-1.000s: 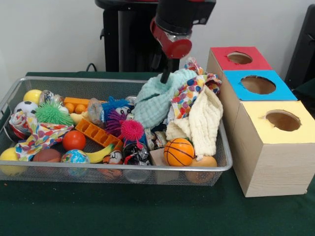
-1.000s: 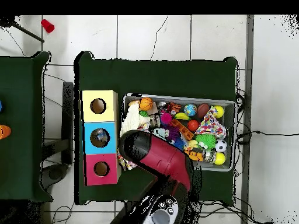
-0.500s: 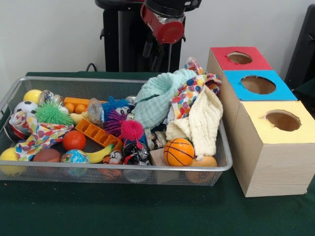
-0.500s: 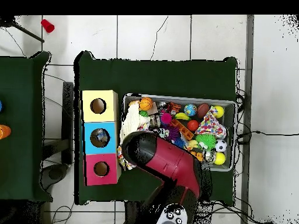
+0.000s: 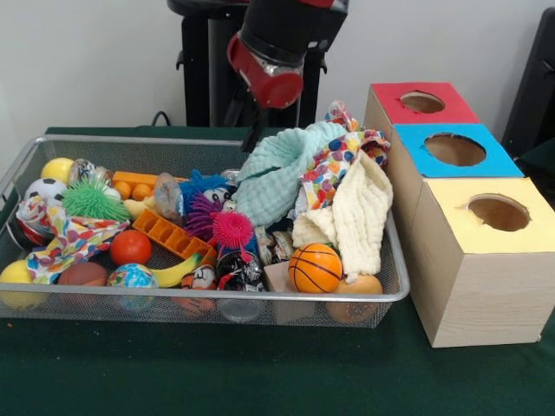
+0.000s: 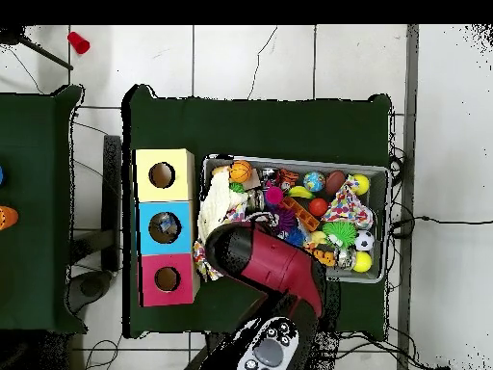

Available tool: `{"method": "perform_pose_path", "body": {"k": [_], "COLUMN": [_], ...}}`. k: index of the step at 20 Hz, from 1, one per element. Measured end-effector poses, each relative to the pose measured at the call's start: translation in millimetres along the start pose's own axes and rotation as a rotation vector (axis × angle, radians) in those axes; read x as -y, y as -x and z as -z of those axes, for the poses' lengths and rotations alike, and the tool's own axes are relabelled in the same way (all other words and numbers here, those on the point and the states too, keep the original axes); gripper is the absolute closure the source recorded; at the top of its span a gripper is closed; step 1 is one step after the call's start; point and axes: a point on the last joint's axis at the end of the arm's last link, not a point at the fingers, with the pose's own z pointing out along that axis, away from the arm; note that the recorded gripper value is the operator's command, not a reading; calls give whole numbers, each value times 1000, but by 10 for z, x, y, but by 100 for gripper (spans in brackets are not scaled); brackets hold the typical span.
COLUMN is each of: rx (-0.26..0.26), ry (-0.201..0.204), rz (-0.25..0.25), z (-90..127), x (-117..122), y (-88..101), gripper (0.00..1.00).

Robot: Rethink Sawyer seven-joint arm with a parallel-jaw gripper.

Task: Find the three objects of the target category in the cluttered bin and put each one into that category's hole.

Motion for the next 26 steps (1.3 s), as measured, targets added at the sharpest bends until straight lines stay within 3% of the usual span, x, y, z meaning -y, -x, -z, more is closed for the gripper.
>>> {"method": "perform_pose_path", "body": {"k": [5, 13, 21, 26], "rx": [85, 150, 194, 208], "ry": [-61, -153, -159, -145], "rz": [41, 78, 85, 66], "z": [-365, -833, -1125, -1160], "x": [170, 479, 565, 538], "y": [-36, -7, 8, 36], "gripper": [0, 0, 0, 0]}}
